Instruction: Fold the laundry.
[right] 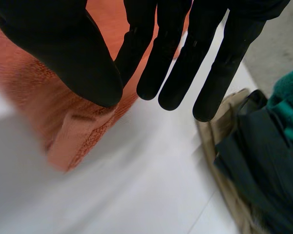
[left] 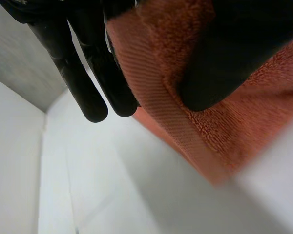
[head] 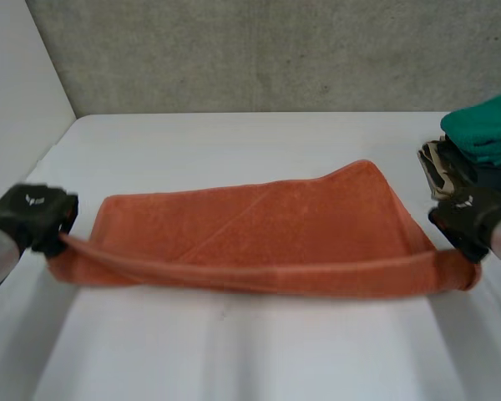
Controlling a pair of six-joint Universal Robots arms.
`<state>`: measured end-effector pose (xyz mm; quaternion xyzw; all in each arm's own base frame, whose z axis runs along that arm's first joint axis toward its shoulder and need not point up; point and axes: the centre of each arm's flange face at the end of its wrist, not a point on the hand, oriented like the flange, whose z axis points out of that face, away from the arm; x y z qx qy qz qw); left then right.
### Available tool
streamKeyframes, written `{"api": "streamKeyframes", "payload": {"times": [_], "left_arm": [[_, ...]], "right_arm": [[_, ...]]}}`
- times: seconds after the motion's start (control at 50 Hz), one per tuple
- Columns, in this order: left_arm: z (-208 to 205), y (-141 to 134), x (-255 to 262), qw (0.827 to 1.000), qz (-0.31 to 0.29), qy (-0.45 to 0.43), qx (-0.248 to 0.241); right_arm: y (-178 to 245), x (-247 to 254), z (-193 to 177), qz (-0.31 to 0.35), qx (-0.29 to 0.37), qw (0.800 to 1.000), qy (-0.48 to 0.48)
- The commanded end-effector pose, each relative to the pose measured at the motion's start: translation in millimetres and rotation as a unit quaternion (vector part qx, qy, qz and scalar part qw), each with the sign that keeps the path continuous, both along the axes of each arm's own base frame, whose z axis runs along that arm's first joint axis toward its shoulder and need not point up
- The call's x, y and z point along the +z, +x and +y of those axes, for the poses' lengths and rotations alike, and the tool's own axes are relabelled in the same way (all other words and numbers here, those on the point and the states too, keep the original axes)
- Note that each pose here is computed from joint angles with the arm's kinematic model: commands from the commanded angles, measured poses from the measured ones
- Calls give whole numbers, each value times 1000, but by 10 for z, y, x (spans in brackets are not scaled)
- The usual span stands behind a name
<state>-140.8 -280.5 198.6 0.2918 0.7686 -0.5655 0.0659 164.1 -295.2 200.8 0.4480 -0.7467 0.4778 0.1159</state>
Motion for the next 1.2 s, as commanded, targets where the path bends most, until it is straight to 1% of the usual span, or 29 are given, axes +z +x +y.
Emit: {"api": "streamKeyframes", "payload": {"times": [0.02,0.08,0.12,0.2,0.24,0.32,0.44,0.56,0.72,0.78,0.84,0.86,0.9,0.94,1.0,1.02,1.08,1.1,1.12,1.16,1.2], "left_arm": [[-433,-137,-50,996,74,-50,1],[-621,-158,-119,996,79,-52,0],[-689,-227,-165,996,77,-50,-2],[-668,-424,-225,996,71,-43,-10],[-648,-439,-235,997,69,-41,-5],[-615,-450,-248,997,69,-37,-3],[-524,-421,-253,997,67,-30,1],[-451,-417,-265,997,67,-25,-1],[-409,-392,-274,998,67,-21,2],[-395,-393,-253,998,66,-23,3],[-376,-390,-117,997,69,-41,2],[-373,-384,-70,996,71,-47,3],[-350,-377,25,996,75,-58,4],[-300,-352,233,993,86,-78,8],[-233,-282,583,987,105,-116,18],[-216,-257,672,986,109,-128,22],[-135,-162,1035,976,126,-172,33],[-106,-138,1112,975,128,-181,36],[-74,-130,1181,973,129,-187,36],[31,-94,1346,972,127,-194,40],[109,-84,1400,975,124,-181,42]], "right_arm": [[288,-173,-392,-26,2,996,-82],[365,-323,-559,-22,-7,996,-91],[399,-360,-592,-20,-8,996,-88],[455,-349,-574,-34,-12,996,-76],[444,-330,-566,-41,-18,997,-69],[409,-253,-497,-48,-30,998,-28],[392,-241,-420,-33,-31,998,37],[359,-338,-524,-36,-39,998,39],[375,-627,-638,-28,-49,997,45],[401,-604,-640,-28,-49,998,40],[384,-451,-654,-37,-50,998,20],[378,-266,-644,-47,-49,998,-1],[363,-47,-628,-54,-50,997,-27],[339,328,-549,-57,-48,995,-71],[306,671,-436,-59,-45,991,-108],[280,884,-349,-59,-42,989,-130],[181,1219,-215,-48,-44,984,-167],[115,1442,-95,-36,-46,979,-196],[87,1555,-21,-30,-46,976,-210],[29,1744,111,-17,-48,970,-237],[-22,1937,283,3,-49,964,-260]]}}
